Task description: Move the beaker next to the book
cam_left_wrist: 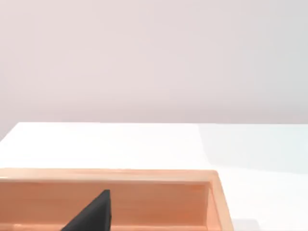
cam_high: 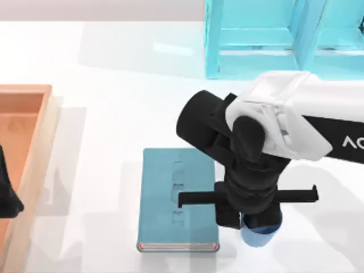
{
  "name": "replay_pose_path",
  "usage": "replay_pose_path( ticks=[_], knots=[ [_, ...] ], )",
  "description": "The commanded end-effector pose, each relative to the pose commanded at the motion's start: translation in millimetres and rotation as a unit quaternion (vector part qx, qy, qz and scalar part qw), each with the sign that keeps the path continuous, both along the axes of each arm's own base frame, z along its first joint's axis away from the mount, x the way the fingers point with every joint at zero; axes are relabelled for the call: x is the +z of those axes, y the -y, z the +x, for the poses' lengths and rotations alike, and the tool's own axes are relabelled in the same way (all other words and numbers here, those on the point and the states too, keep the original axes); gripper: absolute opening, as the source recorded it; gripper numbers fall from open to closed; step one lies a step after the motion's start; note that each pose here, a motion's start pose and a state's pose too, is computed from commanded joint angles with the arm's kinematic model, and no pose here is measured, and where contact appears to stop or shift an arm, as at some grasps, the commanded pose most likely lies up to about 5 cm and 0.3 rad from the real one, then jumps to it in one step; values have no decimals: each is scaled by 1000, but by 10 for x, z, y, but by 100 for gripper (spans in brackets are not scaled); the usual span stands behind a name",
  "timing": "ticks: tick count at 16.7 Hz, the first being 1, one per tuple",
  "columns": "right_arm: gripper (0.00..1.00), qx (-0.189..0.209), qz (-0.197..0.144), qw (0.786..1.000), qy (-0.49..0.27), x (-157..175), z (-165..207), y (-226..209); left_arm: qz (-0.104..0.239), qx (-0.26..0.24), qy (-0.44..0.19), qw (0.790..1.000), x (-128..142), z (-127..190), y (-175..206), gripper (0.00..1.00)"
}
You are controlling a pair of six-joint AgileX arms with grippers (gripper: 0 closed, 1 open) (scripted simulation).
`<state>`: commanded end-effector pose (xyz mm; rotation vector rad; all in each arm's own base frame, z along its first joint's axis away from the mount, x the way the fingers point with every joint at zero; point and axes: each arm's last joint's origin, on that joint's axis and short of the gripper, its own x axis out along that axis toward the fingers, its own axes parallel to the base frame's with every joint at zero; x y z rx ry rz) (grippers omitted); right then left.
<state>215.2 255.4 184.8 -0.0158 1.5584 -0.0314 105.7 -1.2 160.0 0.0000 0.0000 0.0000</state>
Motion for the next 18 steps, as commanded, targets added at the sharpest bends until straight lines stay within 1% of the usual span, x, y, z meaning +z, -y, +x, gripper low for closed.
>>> replay_pose_path(
  ticks=[12,13,18],
  knots=[
    [98,0,0,1000,0,0,0,0,0,0,0,1000,0,0,0,100],
    [100,0,0,1000,0,0,0,0,0,0,0,1000,0,0,0,100],
    [100,0,0,1000,0,0,0,0,0,0,0,1000,0,0,0,100]
  ],
)
